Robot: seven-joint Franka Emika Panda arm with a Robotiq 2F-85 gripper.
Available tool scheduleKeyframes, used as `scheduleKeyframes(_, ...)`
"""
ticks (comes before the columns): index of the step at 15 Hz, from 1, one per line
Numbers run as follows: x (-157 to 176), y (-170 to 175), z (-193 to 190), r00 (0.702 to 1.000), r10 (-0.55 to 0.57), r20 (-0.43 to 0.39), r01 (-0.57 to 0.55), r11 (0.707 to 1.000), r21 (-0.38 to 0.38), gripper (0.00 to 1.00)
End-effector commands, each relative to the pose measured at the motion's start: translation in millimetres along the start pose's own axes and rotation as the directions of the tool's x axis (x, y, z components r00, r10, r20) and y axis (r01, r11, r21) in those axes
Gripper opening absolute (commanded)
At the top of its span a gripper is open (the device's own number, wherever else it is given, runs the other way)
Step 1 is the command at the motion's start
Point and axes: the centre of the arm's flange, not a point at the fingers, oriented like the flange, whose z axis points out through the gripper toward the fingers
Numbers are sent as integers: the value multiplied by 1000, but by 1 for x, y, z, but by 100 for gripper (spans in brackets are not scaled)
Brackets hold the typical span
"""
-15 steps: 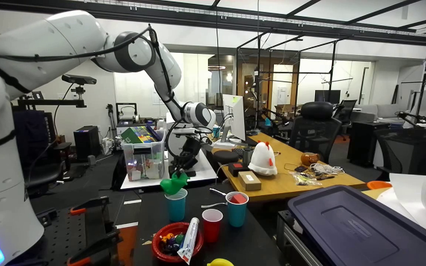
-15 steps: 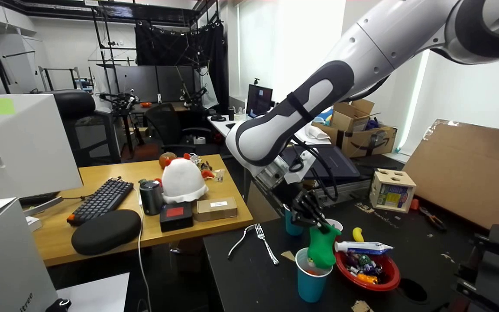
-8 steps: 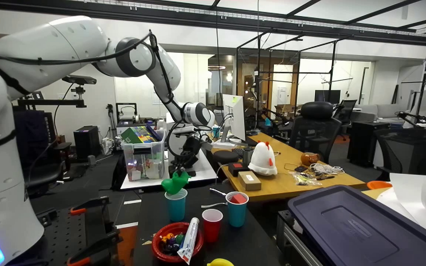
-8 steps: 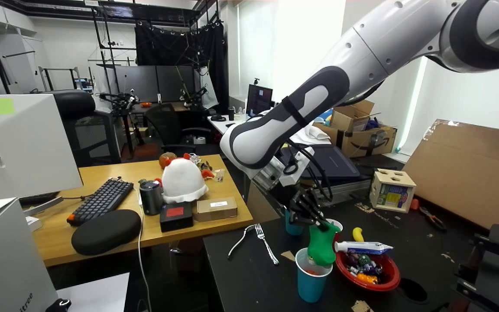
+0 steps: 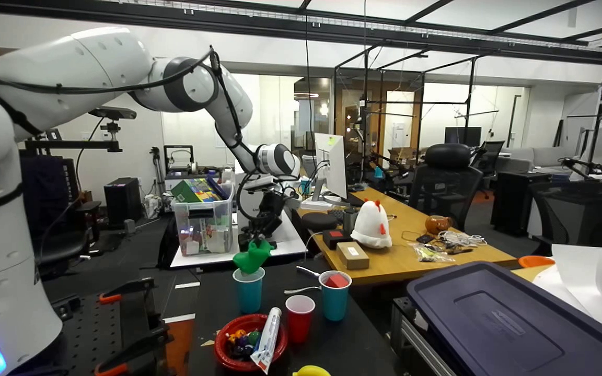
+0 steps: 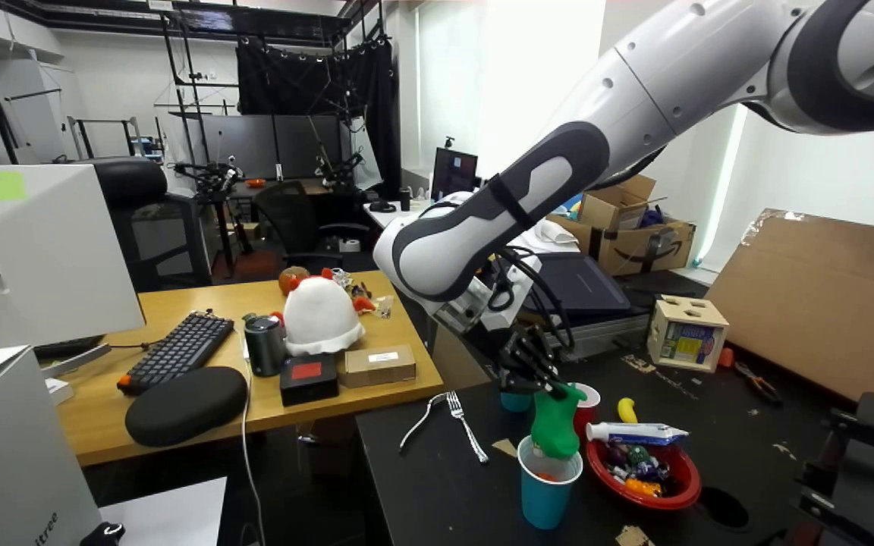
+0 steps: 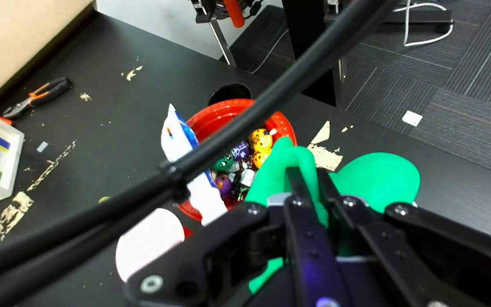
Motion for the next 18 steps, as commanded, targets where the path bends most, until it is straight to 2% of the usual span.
scheduleKeyframes(1, 4, -1, -6, 999, 46, 10, -45, 998, -38, 2)
scheduleKeyframes(18, 18, 1, 9, 994, 113, 8, -112, 991, -78, 2)
